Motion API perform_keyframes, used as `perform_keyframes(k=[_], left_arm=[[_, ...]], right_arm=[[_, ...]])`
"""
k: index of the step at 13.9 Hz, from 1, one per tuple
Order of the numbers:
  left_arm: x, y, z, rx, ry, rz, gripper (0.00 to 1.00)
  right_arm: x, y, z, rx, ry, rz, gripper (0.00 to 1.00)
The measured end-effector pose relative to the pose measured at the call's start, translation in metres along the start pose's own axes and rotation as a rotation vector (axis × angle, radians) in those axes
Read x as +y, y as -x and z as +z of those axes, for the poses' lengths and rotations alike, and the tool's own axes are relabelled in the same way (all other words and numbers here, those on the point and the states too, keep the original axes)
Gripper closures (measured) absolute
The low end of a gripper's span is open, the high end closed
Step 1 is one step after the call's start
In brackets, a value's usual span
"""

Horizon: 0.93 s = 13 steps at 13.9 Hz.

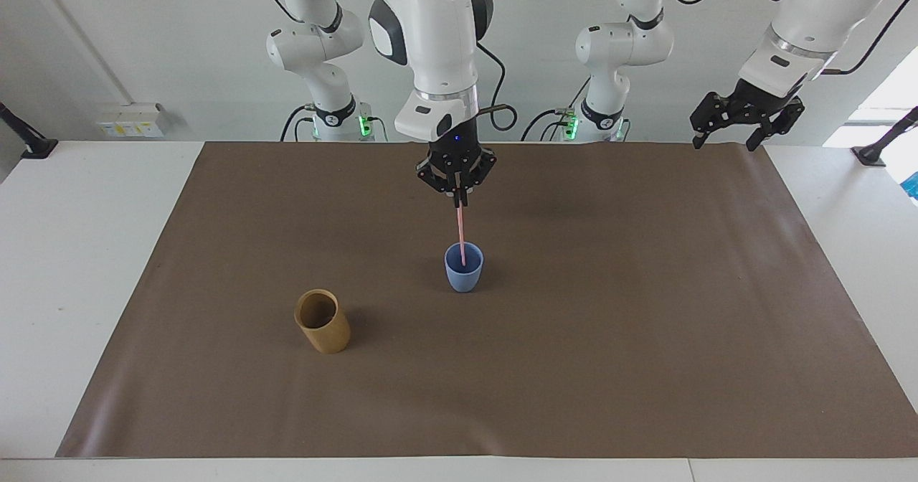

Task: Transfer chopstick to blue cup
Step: 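Carry the chopstick over the blue cup and drop it in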

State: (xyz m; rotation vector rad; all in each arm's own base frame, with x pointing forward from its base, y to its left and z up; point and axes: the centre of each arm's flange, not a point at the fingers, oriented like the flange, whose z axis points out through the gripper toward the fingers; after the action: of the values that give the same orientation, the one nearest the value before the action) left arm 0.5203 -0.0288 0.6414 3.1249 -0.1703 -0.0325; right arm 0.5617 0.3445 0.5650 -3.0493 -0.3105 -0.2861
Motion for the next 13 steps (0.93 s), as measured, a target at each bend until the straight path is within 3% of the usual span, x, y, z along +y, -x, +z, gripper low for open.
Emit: perform_keyframes(k=[6,8,9,12,13], left_arm=[[0.000,0.000,0.000,0.000,0.000,0.000,0.00],[0.000,0.000,0.000,0.000,0.000,0.000,0.00],[0.000,0.000,0.000,0.000,0.000,0.000,0.00],[0.000,0.000,0.000,0.000,0.000,0.000,0.00],[0.000,0.000,0.000,-0.001,0.000,-0.001,0.00]], right_arm=[[0.000,0.011,0.023,-0.003,0.001,-0.089,0.91],[0.000,0.012,0.022,0.010,-0.003,-0.101,0.80],[0.000,0.012,0.021,0.013,-0.004,-0.101,0.80],[0.000,0.012,0.017,0.025,-0.008,-0.096,0.57],[0.000,0.011,0.015,0.030,-0.009,-0.083,0.57]])
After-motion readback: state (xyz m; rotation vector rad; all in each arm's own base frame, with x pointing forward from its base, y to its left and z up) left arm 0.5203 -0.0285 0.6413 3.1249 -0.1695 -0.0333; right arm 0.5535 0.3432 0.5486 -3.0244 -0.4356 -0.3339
